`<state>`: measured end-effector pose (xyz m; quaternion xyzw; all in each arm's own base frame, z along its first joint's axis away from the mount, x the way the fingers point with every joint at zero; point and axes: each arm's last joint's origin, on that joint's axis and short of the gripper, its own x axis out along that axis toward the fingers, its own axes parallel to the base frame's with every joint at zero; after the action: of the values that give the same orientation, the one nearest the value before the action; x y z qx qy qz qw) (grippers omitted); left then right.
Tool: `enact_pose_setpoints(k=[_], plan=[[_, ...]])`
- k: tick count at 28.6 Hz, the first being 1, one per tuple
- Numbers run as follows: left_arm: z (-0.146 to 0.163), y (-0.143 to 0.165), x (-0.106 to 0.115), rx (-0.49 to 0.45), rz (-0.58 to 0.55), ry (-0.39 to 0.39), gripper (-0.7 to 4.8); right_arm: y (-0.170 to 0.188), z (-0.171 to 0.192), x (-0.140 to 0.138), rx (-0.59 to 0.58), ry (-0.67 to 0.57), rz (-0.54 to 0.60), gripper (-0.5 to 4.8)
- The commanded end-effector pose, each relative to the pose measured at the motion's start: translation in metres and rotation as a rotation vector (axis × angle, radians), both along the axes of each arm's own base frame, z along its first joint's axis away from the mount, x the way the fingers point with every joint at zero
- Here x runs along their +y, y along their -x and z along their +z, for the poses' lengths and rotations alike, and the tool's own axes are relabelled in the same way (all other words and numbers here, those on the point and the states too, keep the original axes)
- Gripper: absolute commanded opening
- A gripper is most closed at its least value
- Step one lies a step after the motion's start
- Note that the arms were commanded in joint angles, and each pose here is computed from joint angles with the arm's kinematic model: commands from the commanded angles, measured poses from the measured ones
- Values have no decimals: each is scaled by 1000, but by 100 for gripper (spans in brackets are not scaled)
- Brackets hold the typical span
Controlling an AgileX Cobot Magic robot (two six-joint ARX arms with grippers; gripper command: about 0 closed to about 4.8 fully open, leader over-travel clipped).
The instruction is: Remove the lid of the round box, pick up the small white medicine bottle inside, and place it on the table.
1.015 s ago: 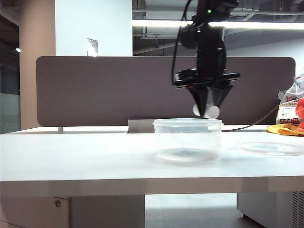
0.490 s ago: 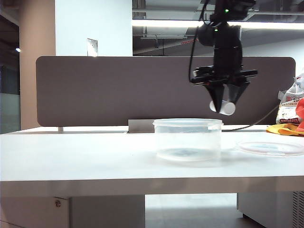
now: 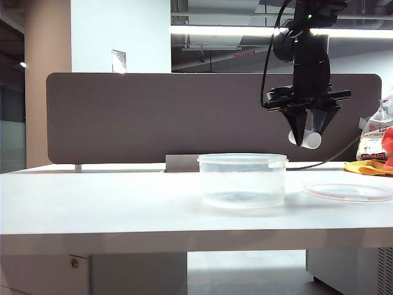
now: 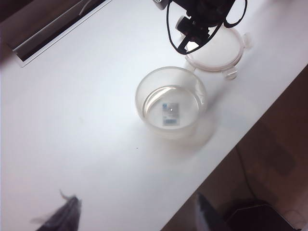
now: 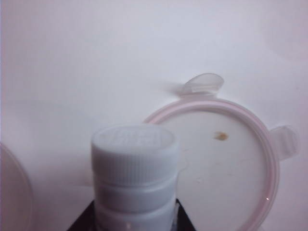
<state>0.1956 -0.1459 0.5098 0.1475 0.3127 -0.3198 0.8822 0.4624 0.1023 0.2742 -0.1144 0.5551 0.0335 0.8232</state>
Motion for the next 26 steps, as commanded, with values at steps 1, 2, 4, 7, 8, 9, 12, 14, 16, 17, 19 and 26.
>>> enact_pose_setpoints(k=[1, 2, 4, 7, 8, 9, 12, 14, 16, 17, 19, 26], plan=[[2, 0, 2, -31, 29, -12, 308, 2, 12, -4, -36, -5, 6, 39], [2, 0, 2, -35, 38, -18, 308, 2, 12, -5, -36, -6, 3, 39], [2, 0, 3, -37, 37, -21, 308, 2, 13, -9, -37, -9, -4, 39], [2, 0, 3, -38, 39, -23, 308, 2, 15, -13, -36, -19, -10, 39], [2, 0, 3, -42, 46, -28, 308, 1, 15, -16, -34, -26, -15, 39], [2, 0, 3, -43, 51, -31, 308, 1, 15, -18, -32, -28, -18, 39], [1, 0, 4, -41, 65, -49, 308, 0, 15, -25, -28, -28, -31, 39], [1, 0, 4, -40, 65, -50, 307, 0, 15, -26, -26, -38, -31, 39], [1, 0, 4, -40, 65, -49, 302, 0, 15, -27, -24, -45, -31, 39], [1, 0, 4, -40, 66, -49, 300, 0, 15, -27, -26, -45, -31, 39], [1, 0, 4, -41, 66, -49, 300, -1, 15, -26, -27, -67, -23, 39], [0, 1, 4, -31, 65, -56, 300, -1, 15, -26, -28, -80, -17, 39]])
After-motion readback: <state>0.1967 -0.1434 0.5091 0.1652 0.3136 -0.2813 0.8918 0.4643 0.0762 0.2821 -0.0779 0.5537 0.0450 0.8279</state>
